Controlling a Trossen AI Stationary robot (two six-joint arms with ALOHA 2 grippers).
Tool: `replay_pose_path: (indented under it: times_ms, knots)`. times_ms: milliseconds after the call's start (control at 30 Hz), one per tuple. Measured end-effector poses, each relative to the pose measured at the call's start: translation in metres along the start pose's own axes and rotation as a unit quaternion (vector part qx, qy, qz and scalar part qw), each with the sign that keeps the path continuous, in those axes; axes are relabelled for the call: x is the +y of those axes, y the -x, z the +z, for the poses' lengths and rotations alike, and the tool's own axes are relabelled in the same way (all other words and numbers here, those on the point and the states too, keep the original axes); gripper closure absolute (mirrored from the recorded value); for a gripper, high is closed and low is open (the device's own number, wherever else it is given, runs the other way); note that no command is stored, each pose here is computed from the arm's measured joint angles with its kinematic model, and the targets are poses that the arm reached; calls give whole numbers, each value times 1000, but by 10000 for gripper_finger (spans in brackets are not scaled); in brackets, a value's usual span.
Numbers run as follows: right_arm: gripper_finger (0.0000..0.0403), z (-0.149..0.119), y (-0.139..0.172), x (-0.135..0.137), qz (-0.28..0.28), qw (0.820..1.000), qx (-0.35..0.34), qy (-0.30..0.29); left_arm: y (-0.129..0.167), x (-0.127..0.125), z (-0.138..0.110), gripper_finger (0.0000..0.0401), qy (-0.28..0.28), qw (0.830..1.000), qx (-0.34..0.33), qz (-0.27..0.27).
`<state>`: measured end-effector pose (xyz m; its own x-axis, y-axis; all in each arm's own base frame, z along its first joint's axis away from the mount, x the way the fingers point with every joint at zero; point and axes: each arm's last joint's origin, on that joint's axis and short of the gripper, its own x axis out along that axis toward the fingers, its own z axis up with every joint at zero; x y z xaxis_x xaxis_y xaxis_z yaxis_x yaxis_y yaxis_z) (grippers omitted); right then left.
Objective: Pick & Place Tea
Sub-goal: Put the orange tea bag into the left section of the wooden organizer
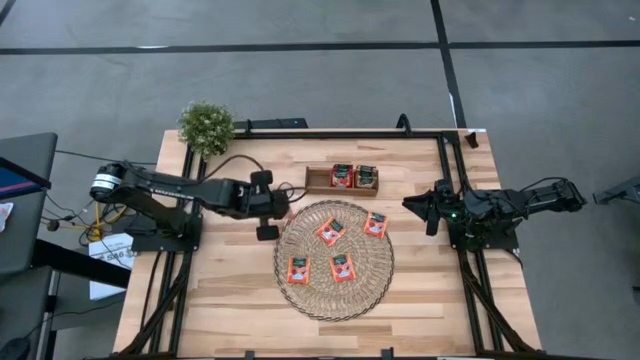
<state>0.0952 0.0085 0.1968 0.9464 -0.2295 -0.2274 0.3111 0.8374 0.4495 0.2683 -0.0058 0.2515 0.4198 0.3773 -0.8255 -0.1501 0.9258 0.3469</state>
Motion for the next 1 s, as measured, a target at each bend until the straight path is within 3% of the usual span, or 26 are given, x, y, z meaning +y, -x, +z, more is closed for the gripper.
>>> replay_pose_path:
  times_ms: [233,433,667,1000]
  knots:
    - [317,0,0,0,0,1000,0,0,22,19,38,401,-32,996,-78,41]
    - [317,0,0,0,0,1000,0,0,15,41,63,401,-51,991,-93,77]
    - [317,0,0,0,0,1000,0,0,-22,61,82,401,-76,988,-81,105]
    - [317,0,0,0,0,1000,0,0,-80,74,84,401,-86,992,-34,87]
